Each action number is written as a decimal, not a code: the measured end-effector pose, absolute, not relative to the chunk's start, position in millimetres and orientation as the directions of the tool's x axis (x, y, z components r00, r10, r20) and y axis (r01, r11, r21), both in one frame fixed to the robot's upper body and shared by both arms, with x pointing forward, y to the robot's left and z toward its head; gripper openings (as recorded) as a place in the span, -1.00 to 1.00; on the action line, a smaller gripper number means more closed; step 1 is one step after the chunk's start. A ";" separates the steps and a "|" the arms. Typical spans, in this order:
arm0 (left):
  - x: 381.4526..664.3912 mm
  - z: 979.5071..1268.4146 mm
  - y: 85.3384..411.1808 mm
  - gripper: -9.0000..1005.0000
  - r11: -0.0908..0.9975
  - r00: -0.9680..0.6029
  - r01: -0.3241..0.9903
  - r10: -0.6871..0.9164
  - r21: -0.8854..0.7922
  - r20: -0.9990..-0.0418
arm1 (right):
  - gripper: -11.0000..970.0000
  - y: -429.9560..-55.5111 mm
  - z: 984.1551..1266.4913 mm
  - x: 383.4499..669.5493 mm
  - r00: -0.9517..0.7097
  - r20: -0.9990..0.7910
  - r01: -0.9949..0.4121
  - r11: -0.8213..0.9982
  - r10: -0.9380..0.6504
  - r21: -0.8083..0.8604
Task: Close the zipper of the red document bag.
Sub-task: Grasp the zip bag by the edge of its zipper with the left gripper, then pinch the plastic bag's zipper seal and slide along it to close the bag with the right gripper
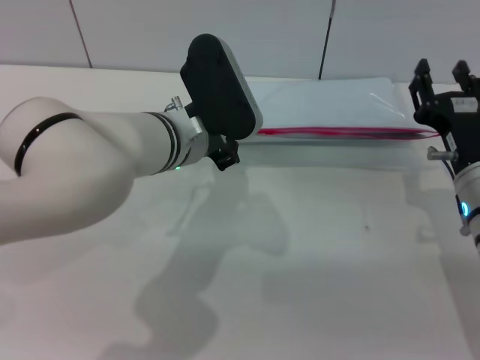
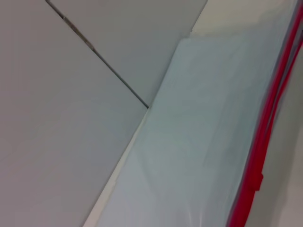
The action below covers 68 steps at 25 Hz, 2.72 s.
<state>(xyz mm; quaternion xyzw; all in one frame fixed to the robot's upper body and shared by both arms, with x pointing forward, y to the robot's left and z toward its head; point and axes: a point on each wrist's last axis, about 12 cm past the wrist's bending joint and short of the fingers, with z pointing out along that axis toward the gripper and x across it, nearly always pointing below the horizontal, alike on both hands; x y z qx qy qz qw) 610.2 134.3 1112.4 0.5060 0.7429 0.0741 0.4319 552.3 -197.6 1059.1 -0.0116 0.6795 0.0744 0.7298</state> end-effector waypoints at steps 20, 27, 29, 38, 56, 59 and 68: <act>588.5 1139.4 132.4 -0.91 0.507 -0.060 0.667 0.767 0.547 -0.638 | 0.19 -191.4 1114.7 578.2 -0.110 -0.994 -0.481 0.876 -0.024 0.032; 582.9 1151.8 133.6 -0.92 0.522 -0.038 0.652 0.747 0.550 -0.663 | 0.19 -175.6 1141.7 586.7 -0.107 -0.981 -0.596 0.800 -0.161 -0.067; 583.1 1153.7 133.5 -0.92 0.527 -0.037 0.648 0.743 0.550 -0.668 | 0.19 -173.5 1148.0 586.8 -0.097 -0.976 -0.612 0.785 -0.193 -0.095; 577.7 1164.6 133.0 -0.93 0.527 -0.002 0.634 0.732 0.565 -0.681 | 0.19 -154.3 1160.1 587.8 -0.059 -0.933 -0.663 0.713 -0.354 -0.228; 575.8 1170.0 129.6 -0.92 0.506 0.019 0.639 0.743 0.580 -0.669 | 0.19 -126.3 1155.4 587.4 0.050 -0.800 -0.725 0.529 -0.598 -0.441; 575.3 1170.1 129.6 -0.92 0.502 0.017 0.642 0.747 0.580 -0.665 | 0.19 -126.4 1153.8 587.1 0.087 -0.769 -0.721 0.492 -0.633 -0.487; 574.7 1172.3 128.1 -0.91 0.489 0.027 0.644 0.754 0.588 -0.656 | 0.19 -127.9 1148.3 589.7 0.139 -0.689 -0.704 0.419 -0.711 -0.574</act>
